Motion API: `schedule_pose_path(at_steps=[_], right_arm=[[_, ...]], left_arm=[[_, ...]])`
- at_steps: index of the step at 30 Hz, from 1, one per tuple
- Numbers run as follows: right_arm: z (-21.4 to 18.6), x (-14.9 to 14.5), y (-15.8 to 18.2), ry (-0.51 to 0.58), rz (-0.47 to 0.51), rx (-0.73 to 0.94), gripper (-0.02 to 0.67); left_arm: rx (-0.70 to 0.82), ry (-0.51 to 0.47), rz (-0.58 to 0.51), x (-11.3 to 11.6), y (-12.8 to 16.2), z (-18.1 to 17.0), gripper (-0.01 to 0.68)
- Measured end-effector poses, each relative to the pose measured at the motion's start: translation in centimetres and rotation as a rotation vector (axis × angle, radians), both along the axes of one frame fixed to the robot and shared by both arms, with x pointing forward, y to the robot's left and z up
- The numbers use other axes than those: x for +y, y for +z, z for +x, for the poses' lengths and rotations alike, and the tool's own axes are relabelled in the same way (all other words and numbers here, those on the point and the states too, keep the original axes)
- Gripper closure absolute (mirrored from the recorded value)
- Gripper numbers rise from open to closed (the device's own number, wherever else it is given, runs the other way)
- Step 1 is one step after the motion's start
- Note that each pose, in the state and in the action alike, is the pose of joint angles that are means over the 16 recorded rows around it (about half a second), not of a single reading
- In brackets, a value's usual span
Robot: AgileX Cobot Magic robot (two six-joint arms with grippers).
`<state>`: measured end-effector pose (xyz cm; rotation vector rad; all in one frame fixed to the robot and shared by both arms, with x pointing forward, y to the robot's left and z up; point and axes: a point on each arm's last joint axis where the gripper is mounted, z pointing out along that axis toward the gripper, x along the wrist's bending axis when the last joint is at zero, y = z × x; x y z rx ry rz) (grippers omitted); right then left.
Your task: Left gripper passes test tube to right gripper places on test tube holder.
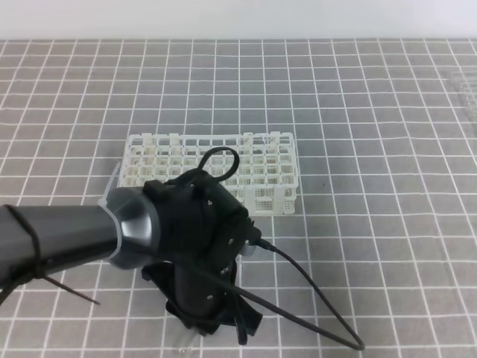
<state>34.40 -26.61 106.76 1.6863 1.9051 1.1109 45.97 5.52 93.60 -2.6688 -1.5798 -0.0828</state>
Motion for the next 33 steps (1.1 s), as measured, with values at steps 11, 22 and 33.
schedule_pose_path(at_steps=[11,22,33], right_arm=[[0.0,0.0,0.0,0.000,0.001,-0.001,0.670],[0.0,0.1,0.0,0.003,0.011,0.007,0.670],[-0.4,0.8,0.7,0.051,0.078,0.028,0.670]], left_arm=[[-0.047,-0.053,-0.004,0.3,1.0,0.1,0.597],[-0.198,-0.062,-0.151,1.4,6.8,-0.6,0.627],[-0.546,-0.116,-0.505,4.8,12.6,-3.6,0.639]])
